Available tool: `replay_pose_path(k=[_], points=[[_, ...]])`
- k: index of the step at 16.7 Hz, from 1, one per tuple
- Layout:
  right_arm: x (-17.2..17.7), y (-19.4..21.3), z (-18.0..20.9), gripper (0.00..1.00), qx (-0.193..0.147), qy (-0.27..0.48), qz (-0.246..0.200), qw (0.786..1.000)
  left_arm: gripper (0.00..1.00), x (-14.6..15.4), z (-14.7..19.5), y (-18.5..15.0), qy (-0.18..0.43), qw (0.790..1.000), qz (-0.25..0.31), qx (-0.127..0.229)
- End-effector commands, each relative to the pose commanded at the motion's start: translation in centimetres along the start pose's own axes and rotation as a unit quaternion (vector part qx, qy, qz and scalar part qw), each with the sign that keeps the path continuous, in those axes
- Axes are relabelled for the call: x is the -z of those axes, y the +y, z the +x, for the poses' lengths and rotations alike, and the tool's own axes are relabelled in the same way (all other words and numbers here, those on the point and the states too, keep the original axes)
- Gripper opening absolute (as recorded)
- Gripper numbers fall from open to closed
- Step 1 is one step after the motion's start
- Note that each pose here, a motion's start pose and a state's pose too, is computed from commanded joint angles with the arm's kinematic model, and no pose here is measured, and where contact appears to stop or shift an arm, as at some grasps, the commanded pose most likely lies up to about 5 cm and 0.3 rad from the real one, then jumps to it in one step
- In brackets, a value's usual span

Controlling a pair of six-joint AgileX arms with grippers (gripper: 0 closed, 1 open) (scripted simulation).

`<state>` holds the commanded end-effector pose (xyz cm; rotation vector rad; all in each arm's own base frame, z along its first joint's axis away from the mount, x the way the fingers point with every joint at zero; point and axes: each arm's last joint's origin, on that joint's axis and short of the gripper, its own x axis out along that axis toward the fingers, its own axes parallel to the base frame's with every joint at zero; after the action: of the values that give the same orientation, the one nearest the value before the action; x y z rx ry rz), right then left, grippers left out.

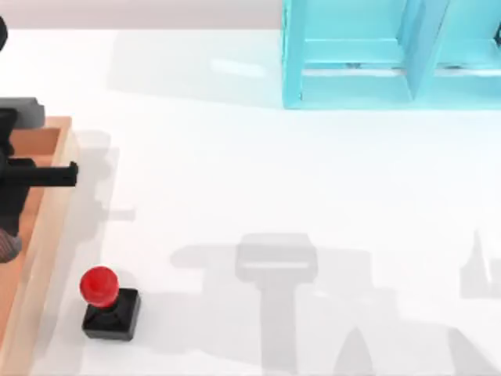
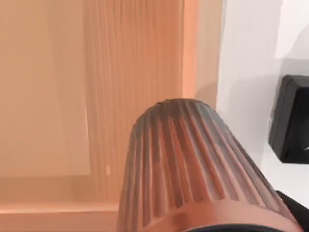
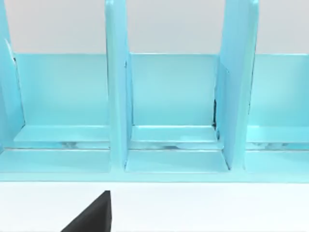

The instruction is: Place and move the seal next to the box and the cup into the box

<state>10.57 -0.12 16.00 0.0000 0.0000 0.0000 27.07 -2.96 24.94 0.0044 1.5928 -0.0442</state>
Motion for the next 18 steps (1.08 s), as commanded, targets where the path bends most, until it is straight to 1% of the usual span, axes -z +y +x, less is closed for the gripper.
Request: replay_pose_path(k=[2, 4, 7, 10, 15, 18], points=[[0.0, 0.0, 0.0, 1.0, 0.0, 0.0, 0.0, 1.0, 0.0, 0.9, 0.1, 3.7, 0.003, 1.0, -0.001, 0.004], [0.0, 0.0, 0.0, 1.0, 0.0, 0.0, 0.0, 1.0, 0.0, 2.0, 0.3, 6.7, 0.007, 1.0, -0.001, 0.008], [0.0, 0.0, 0.0, 1.0, 0.0, 0.0, 0.0, 1.0, 0.0, 3.7, 0.6, 9.8, 0.011, 1.0, -0.002, 0.014], [0.0, 0.0, 0.0, 1.0, 0.0, 0.0, 0.0, 1.0, 0.0, 4.5, 0.7, 11.1, 0.013, 1.0, -0.002, 0.017], [0.0, 0.0, 0.0, 1.0, 0.0, 0.0, 0.0, 1.0, 0.0, 4.4, 0.8, 11.1, 0.013, 1.0, -0.001, 0.016], [0.0, 0.0, 0.0, 1.0, 0.0, 0.0, 0.0, 1.0, 0.0, 4.2, 1.5, 11.5, 0.018, 1.0, -0.006, 0.017]])
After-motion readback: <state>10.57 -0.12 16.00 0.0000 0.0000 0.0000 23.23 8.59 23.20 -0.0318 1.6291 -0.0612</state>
